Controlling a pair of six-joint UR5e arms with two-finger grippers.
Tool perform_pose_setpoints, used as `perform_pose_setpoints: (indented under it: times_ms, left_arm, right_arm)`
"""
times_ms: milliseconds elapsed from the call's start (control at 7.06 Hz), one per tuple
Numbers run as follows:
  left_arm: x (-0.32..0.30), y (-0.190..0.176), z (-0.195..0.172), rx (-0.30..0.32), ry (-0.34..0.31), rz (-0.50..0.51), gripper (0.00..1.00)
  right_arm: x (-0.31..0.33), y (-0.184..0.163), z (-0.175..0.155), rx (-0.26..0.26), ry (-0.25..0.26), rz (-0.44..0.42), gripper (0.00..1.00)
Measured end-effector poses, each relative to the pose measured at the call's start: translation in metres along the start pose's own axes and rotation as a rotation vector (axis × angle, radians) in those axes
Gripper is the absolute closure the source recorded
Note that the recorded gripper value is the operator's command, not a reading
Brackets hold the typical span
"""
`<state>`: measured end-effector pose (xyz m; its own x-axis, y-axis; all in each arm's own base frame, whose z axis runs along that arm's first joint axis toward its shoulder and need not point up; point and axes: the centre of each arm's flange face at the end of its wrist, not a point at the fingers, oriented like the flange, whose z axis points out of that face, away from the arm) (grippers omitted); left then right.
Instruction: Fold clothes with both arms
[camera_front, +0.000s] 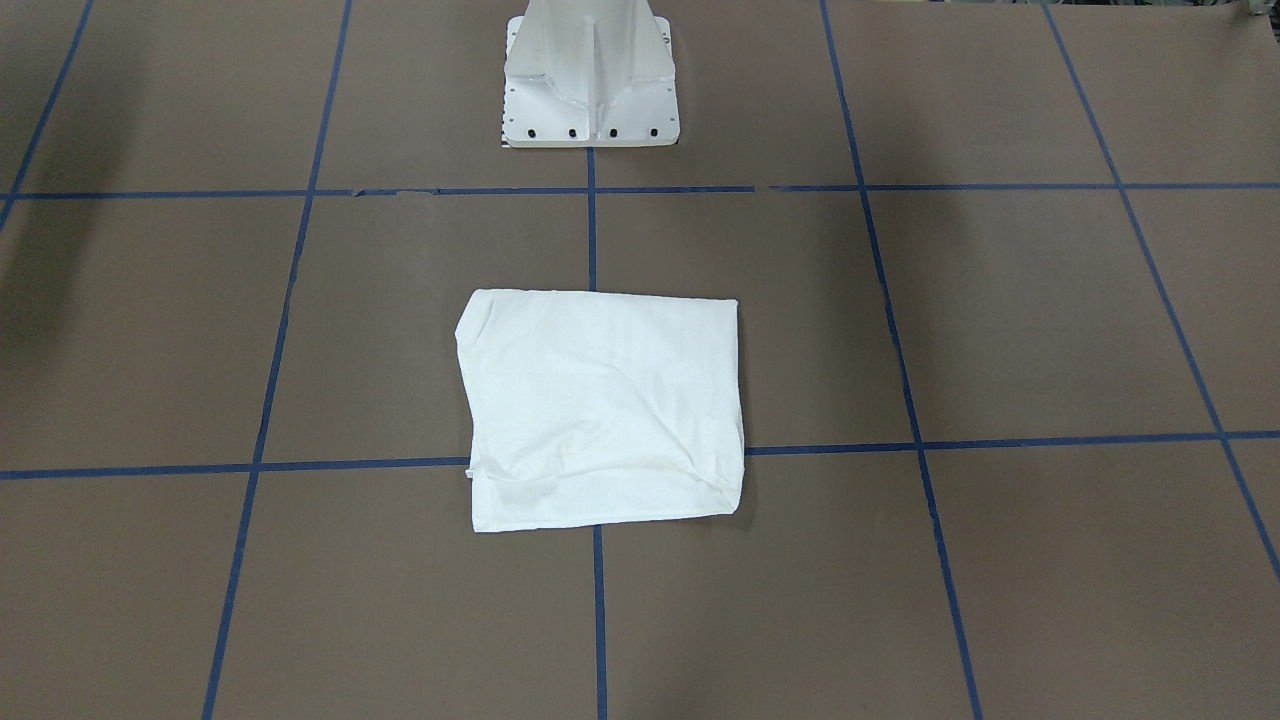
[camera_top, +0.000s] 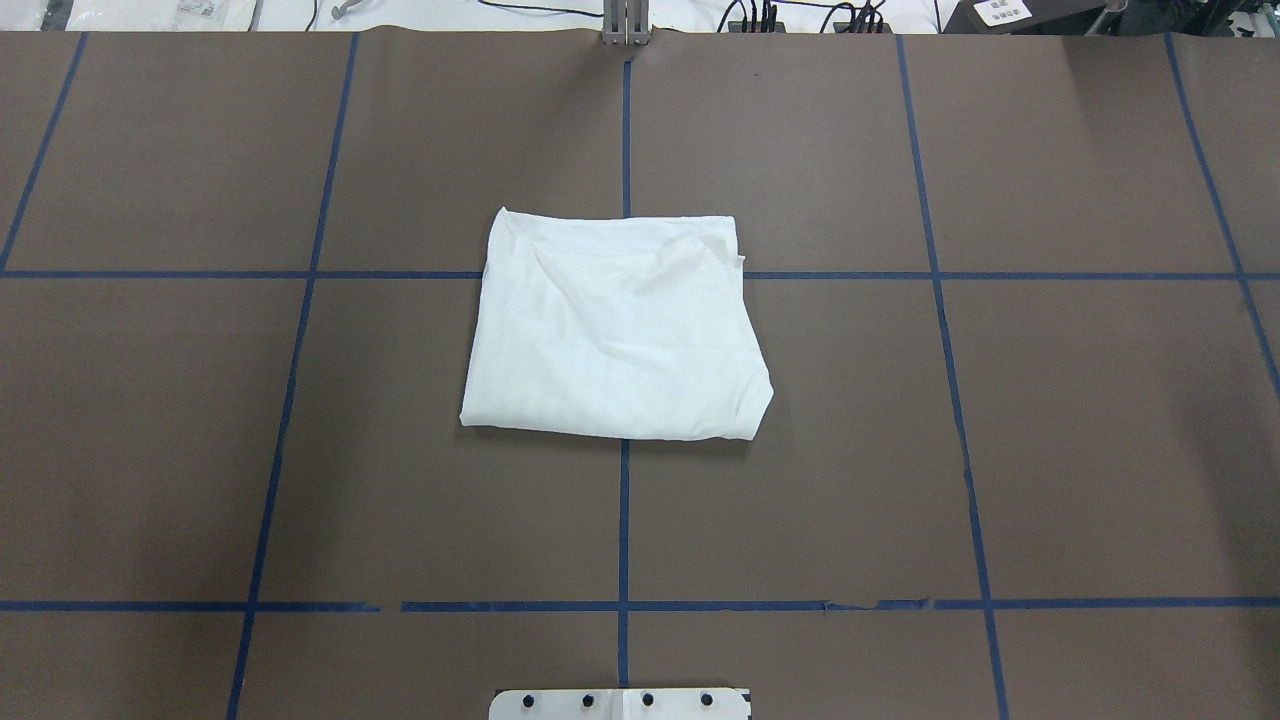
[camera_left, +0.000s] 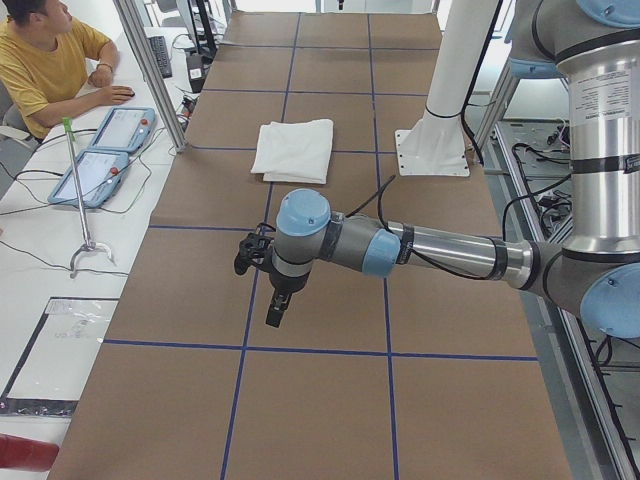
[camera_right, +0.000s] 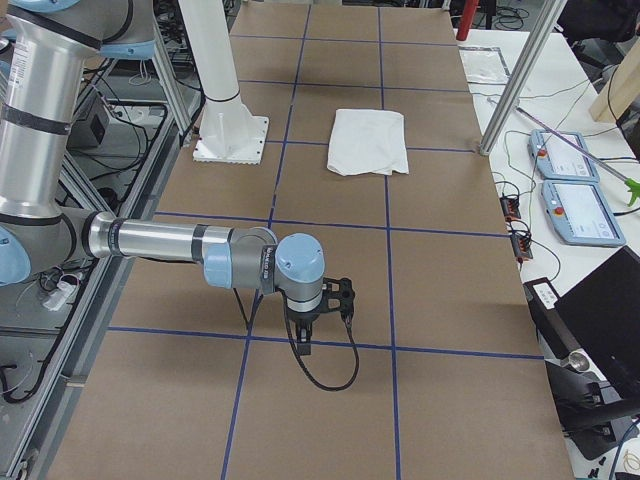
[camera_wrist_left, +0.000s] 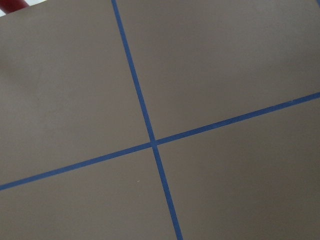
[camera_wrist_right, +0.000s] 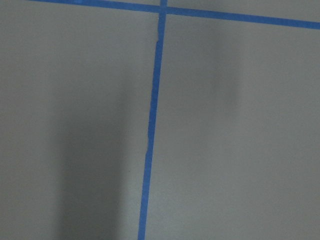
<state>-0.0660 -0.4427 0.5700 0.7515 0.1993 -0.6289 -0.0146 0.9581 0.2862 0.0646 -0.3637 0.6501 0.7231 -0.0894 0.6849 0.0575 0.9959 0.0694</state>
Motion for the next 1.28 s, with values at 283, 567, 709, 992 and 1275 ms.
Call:
perform_pose_setpoints:
  times_ms: [283,567,709,992,1275]
  left_arm:
    - [-0.001,0.002,0.001,-0.018,0.001,-0.019,0.0]
    - [-0.006,0.008,0.008,-0.045,0.002,-0.049,0.0]
    - [-0.011,0.016,0.013,-0.061,0.003,-0.063,0.0]
    - [-0.016,0.029,0.02,-0.08,0.001,-0.071,0.0]
    - [-0.016,0.032,0.021,-0.082,0.0,-0.072,0.0]
  right_arm:
    - [-0.008,-0.005,-0.007,0.017,-0.014,-0.009,0.0]
    - [-0.008,-0.006,-0.007,0.019,-0.015,-0.01,0.0]
    - [-0.007,-0.006,-0.006,0.019,-0.014,-0.011,0.0]
    - [-0.007,-0.006,-0.006,0.017,-0.013,-0.011,0.0]
    - [-0.006,-0.006,-0.005,0.014,-0.011,-0.01,0.0]
